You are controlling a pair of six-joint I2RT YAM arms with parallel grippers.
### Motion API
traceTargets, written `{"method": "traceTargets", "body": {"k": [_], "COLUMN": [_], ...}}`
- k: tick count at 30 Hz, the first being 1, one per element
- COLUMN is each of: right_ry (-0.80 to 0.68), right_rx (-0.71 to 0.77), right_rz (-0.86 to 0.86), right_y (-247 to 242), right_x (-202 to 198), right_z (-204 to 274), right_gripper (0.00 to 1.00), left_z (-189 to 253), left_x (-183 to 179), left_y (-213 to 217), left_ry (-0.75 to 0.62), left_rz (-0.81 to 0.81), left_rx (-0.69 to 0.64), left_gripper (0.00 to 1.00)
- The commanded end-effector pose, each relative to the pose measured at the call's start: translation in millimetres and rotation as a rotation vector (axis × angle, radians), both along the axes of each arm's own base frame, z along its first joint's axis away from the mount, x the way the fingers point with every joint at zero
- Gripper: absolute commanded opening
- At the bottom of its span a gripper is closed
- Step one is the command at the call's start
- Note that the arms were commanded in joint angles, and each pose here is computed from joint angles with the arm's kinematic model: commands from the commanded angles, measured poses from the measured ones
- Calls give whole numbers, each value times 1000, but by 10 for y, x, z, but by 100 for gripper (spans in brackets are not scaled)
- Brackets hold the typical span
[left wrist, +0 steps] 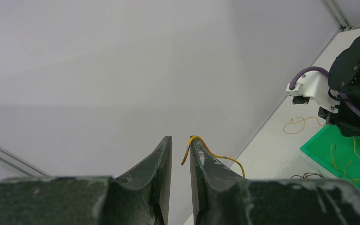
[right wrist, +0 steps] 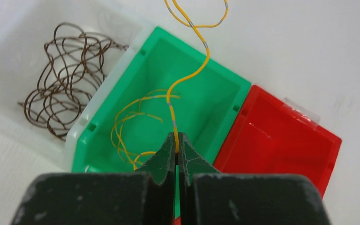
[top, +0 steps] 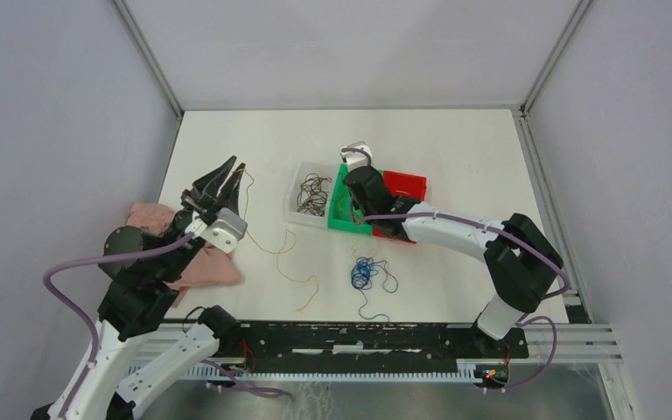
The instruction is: Untangle the cables
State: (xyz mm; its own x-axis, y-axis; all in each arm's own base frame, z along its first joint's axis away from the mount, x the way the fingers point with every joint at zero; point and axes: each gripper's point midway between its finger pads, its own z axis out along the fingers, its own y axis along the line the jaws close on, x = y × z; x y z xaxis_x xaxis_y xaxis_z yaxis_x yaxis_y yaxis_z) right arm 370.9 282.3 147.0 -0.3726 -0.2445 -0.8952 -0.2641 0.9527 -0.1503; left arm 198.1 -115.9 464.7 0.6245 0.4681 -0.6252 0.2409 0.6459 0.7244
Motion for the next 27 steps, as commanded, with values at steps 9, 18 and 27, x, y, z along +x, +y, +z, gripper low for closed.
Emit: {"method": "traceTargets", "body": {"k": [9,18,27], "right_ry": [139,-53,-144], "right_rx": [145,387,601], "right_rz": [42,39,235], "right_y": [214,167,402], "right_x": [131,360,120], "right_z": [275,1506,2125], "right_gripper": [1,1,1], "left_z": [172,-177,-796], "left_x": [-48,36,182], "left_y": [17,-83,-314], "left_ry": [-55,29,242], "left_rz": [-7,-29,-90], "left_rx": [-28,2,-4], "left_gripper": [28,28,28]}}
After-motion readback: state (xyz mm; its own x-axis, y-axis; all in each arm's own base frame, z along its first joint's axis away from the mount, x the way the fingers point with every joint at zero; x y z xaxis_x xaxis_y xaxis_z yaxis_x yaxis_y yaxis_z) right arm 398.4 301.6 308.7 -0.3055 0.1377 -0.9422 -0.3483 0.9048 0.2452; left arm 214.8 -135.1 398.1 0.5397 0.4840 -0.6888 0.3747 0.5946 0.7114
